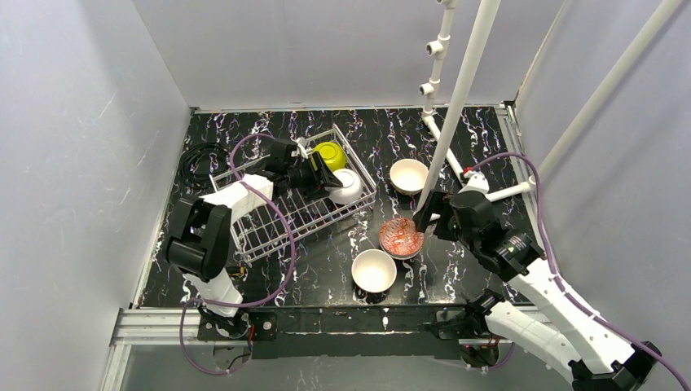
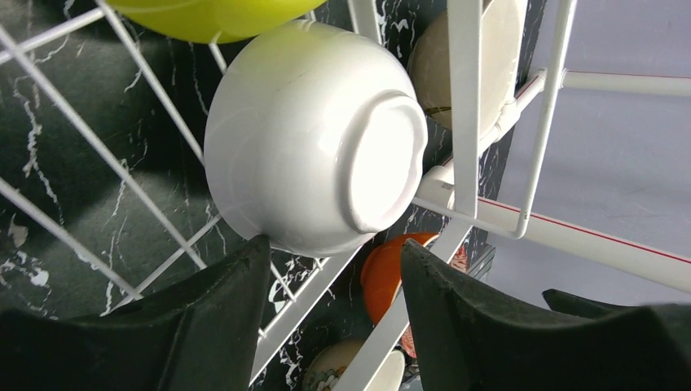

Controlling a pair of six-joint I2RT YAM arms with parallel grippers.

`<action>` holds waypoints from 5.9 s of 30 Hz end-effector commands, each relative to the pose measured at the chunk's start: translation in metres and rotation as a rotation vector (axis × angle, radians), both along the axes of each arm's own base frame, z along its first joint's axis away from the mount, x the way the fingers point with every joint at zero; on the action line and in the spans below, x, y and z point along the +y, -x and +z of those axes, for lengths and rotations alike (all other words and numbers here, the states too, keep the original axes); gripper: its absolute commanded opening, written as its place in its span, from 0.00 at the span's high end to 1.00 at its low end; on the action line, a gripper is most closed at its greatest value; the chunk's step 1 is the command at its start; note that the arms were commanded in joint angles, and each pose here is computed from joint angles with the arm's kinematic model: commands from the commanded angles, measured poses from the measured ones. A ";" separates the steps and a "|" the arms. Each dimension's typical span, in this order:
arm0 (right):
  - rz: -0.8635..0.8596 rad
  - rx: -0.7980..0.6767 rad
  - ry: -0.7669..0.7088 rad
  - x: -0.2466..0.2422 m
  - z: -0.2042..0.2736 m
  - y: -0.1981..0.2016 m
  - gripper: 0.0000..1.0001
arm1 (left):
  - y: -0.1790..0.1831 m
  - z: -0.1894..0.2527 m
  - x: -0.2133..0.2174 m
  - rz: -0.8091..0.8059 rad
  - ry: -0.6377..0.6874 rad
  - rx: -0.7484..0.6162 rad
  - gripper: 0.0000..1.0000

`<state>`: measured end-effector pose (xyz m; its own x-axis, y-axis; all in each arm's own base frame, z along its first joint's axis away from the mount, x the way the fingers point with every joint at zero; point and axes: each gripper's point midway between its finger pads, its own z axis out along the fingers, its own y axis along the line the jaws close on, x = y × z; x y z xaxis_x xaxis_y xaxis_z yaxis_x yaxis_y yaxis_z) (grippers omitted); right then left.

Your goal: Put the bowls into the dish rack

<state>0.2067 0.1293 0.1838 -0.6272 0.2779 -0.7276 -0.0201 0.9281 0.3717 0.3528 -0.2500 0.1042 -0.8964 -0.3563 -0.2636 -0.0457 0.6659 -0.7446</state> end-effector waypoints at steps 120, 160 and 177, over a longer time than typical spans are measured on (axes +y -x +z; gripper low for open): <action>-0.059 0.223 -0.160 0.016 0.014 0.028 0.99 | 0.208 0.056 -0.140 -1.640 -0.637 -1.060 0.68; -0.249 -0.091 -0.307 -0.022 0.073 0.011 0.25 | 0.174 0.127 -0.099 -1.131 -0.336 -0.922 1.00; -0.160 -0.010 -0.262 -0.019 0.036 0.032 0.22 | 0.078 0.196 -0.016 -0.260 -0.204 -0.858 1.00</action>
<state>0.1813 0.1082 0.2283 -0.5236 0.5753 -0.6284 0.1329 0.7837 0.6067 0.2561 -0.2753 0.2575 -0.4270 0.2027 -0.8813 0.7345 0.6462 -0.2072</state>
